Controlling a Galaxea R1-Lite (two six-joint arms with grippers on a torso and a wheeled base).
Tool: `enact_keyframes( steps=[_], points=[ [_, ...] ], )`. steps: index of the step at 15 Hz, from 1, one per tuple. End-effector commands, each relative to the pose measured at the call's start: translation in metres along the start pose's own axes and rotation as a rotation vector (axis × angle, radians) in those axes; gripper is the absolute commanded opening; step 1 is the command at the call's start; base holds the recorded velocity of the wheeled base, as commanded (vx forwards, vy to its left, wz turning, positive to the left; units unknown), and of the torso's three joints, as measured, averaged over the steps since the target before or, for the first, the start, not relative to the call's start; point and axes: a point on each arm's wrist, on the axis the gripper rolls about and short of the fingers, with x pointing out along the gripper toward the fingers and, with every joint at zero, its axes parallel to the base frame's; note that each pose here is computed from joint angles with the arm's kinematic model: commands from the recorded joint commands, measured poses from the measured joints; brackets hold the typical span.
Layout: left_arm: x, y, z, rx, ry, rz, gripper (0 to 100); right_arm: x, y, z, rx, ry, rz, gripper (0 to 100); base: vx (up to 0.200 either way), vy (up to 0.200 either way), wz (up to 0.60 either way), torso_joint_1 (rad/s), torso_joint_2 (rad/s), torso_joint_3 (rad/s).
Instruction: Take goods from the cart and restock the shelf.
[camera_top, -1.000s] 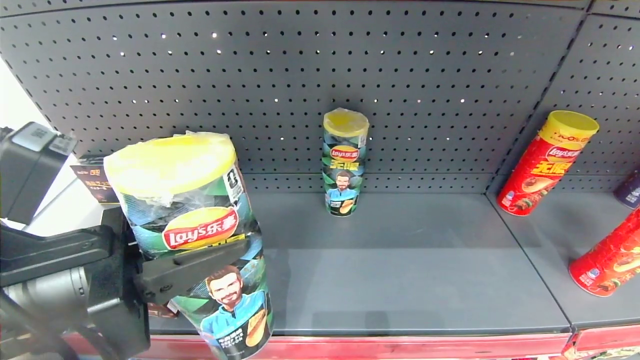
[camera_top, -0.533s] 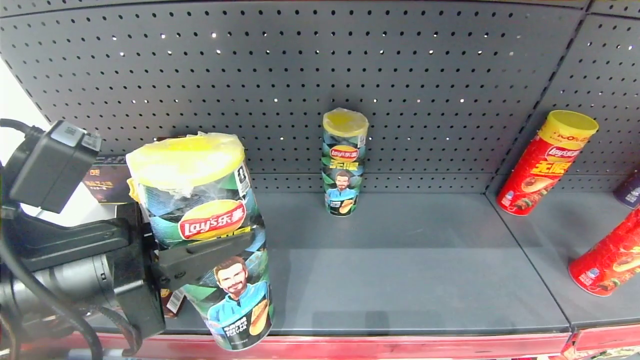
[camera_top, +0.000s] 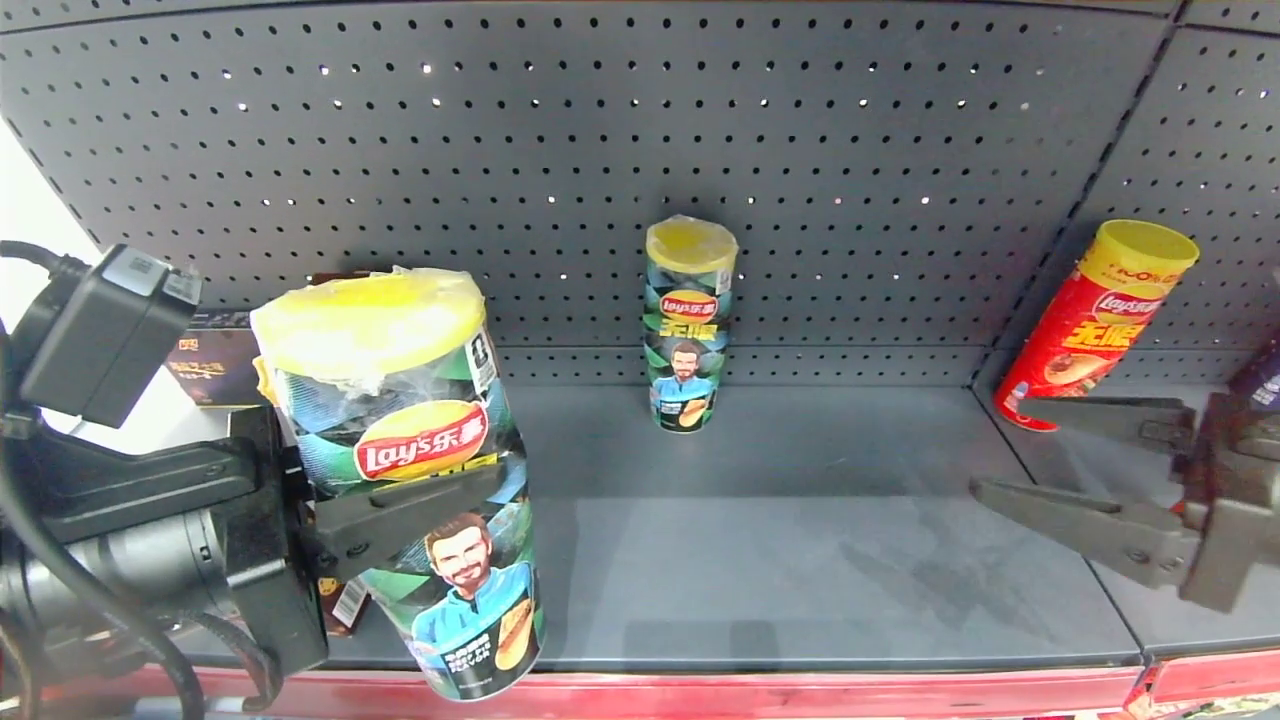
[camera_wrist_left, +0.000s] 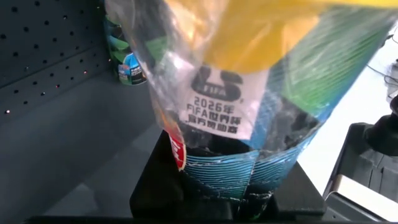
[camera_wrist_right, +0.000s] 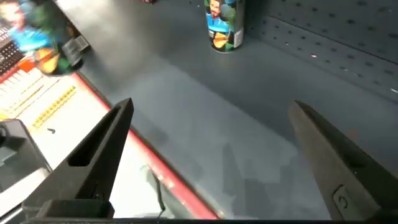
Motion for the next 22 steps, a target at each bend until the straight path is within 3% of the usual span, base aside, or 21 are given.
enact_keyframes(
  steps=[1,5,9,11,15,22],
  points=[
    [0.001,0.000,0.003,0.003,-0.008,-0.002,0,0.069,-0.029,-0.017,-0.048,0.066,-0.009,100,0.000,0.000,0.00,0.000,0.00,0.000],
    [-0.002,0.009,0.013,-0.009,-0.038,-0.011,0,0.122,-0.061,-0.013,-0.071,0.053,0.040,100,0.000,0.000,0.00,0.000,0.00,0.000],
    [-0.003,0.011,0.011,-0.013,-0.034,-0.017,0,0.160,-0.074,-0.005,-0.118,-0.040,0.269,100,0.000,0.000,0.00,0.000,0.00,0.000],
    [0.001,0.013,0.009,-0.021,-0.022,-0.017,0,0.189,-0.087,-0.012,-0.184,-0.141,0.413,100,0.000,0.000,0.00,0.000,0.00,0.000],
    [0.006,0.016,0.011,-0.025,-0.045,-0.021,0,0.215,-0.099,-0.009,-0.214,-0.186,0.455,100,0.000,0.000,0.00,0.000,0.00,0.000],
    [0.006,0.016,0.008,-0.036,-0.042,-0.047,0,0.248,-0.109,-0.021,-0.206,-0.184,0.479,100,0.000,0.000,0.00,0.000,0.00,0.000]
  ],
)
